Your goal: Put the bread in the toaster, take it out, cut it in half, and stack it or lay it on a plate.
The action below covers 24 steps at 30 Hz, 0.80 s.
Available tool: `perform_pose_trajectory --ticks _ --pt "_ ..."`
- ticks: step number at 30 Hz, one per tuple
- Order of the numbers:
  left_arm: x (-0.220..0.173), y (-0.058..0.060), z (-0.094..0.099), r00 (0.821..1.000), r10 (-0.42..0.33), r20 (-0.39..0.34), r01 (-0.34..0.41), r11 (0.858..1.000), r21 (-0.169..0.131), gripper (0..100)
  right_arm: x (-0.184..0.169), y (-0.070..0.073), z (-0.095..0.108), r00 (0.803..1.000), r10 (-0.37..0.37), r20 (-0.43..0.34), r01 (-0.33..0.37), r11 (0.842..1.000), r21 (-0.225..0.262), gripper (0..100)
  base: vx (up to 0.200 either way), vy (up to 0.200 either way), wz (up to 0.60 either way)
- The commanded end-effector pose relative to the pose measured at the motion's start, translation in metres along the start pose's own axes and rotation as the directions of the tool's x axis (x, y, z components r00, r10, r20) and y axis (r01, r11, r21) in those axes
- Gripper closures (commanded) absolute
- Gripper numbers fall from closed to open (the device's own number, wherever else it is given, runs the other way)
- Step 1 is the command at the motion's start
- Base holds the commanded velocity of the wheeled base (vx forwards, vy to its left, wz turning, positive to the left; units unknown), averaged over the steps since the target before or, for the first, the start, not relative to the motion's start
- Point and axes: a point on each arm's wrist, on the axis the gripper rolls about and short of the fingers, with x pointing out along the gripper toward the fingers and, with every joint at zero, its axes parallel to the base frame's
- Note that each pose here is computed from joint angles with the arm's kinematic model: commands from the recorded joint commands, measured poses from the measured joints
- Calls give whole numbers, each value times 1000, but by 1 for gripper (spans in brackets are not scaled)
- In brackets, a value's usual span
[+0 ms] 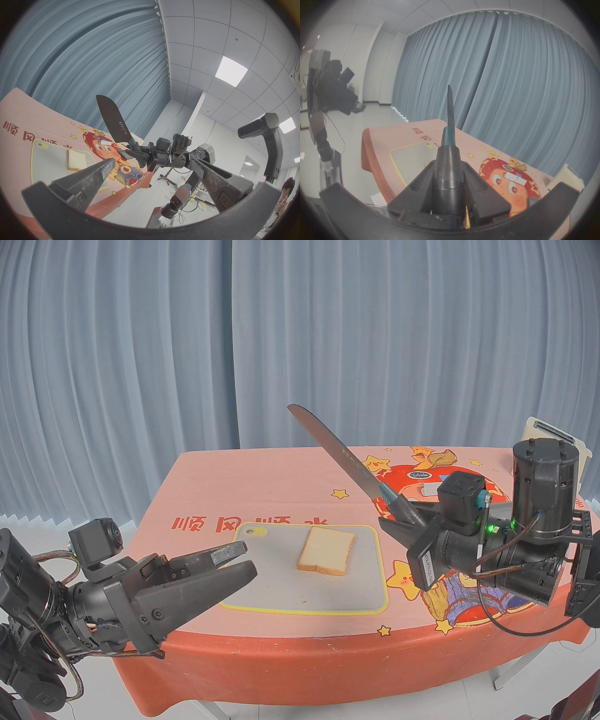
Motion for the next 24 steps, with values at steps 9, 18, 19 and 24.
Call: perform_pose_trajectory --ticks 9,18,19,24 --pt "1 0 1 1000 7 6 -7 998 69 0 -4 -40 -11 998 67 18 -68 993 95 100 0 0 0" --pt "1 -4 8 999 -10 33 7 996 89 0 -1 -29 -18 980 198 17 -189 905 382 100 0 0 0" --pt "1 -4 8 999 -10 33 7 996 89 0 -1 -29 -18 980 198 17 -189 905 382 100 0 0 0" --pt "3 -3 8 999 -10 31 7 995 99 0 3 -31 -9 981 186 61 -192 845 499 100 0 0 0"
